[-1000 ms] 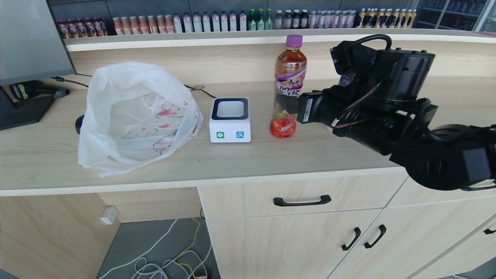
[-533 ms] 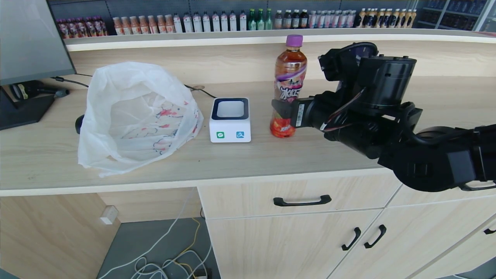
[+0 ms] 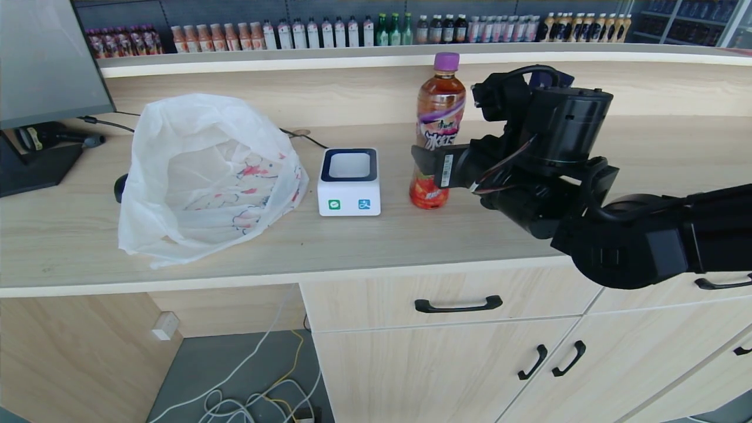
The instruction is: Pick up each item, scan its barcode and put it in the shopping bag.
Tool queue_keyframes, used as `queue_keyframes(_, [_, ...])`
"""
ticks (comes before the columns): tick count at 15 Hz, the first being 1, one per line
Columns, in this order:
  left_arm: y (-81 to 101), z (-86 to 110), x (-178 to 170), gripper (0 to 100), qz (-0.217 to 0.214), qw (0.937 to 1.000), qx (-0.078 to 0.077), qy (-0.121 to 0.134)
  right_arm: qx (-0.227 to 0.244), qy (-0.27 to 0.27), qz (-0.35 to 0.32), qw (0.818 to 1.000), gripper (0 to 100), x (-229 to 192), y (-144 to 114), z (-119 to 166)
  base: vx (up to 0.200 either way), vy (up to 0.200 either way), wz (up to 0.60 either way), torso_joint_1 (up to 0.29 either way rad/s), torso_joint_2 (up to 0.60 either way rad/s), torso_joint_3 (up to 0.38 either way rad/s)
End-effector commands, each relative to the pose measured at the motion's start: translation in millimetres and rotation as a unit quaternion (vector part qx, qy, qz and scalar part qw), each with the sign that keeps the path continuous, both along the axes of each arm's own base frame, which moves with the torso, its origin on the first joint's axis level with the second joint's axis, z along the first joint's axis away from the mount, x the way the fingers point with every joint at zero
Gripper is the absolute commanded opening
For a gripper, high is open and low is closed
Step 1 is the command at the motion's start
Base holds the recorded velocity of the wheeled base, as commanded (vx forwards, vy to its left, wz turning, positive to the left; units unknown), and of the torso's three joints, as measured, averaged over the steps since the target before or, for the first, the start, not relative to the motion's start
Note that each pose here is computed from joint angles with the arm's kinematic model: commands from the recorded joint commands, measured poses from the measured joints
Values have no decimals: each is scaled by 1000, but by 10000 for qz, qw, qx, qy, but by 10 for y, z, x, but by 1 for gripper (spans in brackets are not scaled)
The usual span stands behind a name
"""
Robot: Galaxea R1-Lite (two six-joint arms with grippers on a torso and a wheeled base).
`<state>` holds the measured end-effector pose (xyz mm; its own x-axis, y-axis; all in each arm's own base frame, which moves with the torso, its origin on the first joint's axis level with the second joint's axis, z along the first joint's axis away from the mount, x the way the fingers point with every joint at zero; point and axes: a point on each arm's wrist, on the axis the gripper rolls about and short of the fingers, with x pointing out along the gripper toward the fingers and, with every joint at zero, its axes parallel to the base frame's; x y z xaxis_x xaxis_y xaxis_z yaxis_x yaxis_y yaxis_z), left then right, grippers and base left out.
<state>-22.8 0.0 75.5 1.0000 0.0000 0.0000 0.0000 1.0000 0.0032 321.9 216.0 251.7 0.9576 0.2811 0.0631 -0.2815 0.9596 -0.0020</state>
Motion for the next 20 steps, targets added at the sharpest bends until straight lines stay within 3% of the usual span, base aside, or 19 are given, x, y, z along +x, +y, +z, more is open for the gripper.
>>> queue_keyframes(1, [0, 0, 0, 0, 0, 10000, -1, 0, 17, -60, 10, 10000, 100, 71, 62, -79, 0, 0, 0, 0, 0, 0])
queue_keyframes(20, [0, 0, 0, 0, 0, 10000, -1, 0, -141, -536, -54, 9984, 100, 309, 229, -83, 0, 0, 0, 0, 0, 0])
